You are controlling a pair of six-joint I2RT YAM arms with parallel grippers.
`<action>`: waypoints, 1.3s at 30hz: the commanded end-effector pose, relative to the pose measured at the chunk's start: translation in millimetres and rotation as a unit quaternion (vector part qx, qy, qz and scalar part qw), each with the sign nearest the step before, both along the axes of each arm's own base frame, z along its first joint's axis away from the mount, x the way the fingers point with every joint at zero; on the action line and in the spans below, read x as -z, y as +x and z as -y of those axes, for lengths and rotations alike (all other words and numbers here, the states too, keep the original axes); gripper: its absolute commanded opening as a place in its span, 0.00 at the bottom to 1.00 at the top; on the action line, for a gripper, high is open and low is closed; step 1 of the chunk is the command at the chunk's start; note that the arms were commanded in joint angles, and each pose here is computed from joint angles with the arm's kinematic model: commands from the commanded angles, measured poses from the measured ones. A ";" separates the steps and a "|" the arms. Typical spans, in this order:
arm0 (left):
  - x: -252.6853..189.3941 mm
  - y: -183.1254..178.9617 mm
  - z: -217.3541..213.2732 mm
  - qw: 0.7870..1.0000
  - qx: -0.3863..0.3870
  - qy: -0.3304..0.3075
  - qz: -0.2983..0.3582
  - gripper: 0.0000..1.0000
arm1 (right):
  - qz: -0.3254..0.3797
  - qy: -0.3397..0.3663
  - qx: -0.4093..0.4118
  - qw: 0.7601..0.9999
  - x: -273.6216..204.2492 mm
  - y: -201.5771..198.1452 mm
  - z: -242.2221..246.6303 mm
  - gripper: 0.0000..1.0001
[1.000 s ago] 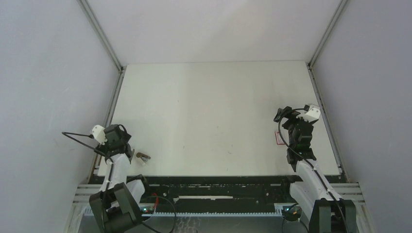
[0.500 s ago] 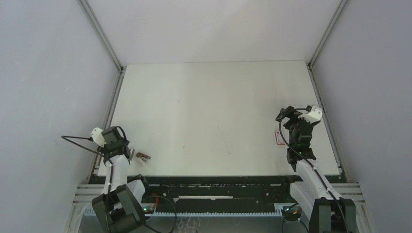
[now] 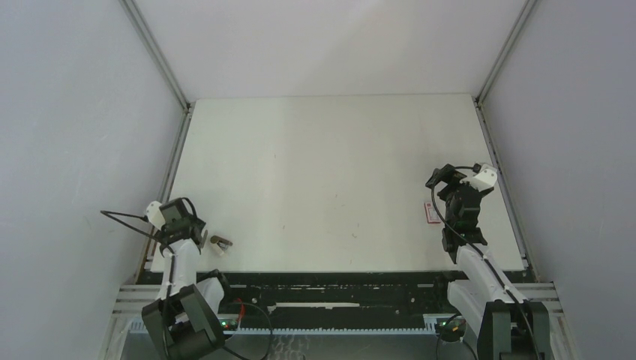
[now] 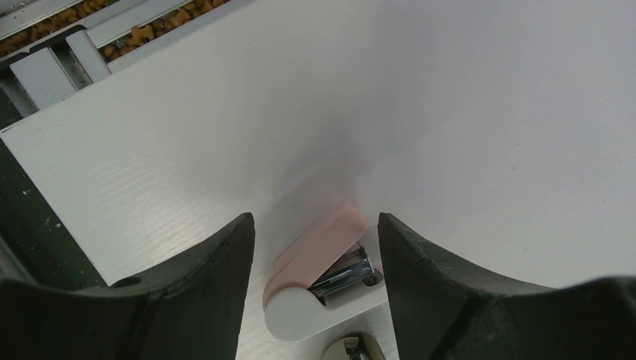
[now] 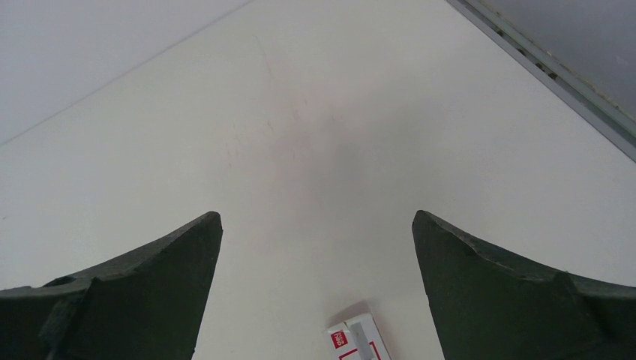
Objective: Load the staples into the stapler
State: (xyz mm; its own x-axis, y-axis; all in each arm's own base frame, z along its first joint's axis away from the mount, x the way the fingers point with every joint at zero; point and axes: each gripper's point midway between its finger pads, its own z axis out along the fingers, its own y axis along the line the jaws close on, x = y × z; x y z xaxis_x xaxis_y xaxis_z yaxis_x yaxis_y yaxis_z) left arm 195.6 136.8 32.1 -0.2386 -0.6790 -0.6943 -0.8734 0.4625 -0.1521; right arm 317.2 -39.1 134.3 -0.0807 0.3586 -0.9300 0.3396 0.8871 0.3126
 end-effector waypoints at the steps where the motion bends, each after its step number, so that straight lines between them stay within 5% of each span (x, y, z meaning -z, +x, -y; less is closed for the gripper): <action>1: -25.5 14.2 -4.2 0.999 -0.010 0.004 0.041 0.66 | 0.012 0.012 0.009 1.000 -7.3 5.1 1.7 0.97; 17: -13.9 18.8 6.6 0.999 0.004 -0.032 0.035 0.56 | 0.006 0.016 0.037 0.999 -5.2 1.5 10.0 0.96; 32: -19.4 25.6 10.1 0.998 0.022 -0.025 0.046 0.10 | 0.004 0.019 0.051 0.999 -4.2 -0.8 14.5 0.96; 39: -39.7 50.2 29.7 0.996 0.083 0.004 0.041 0.05 | 0.004 0.020 0.045 0.999 -6.8 -1.1 12.4 0.96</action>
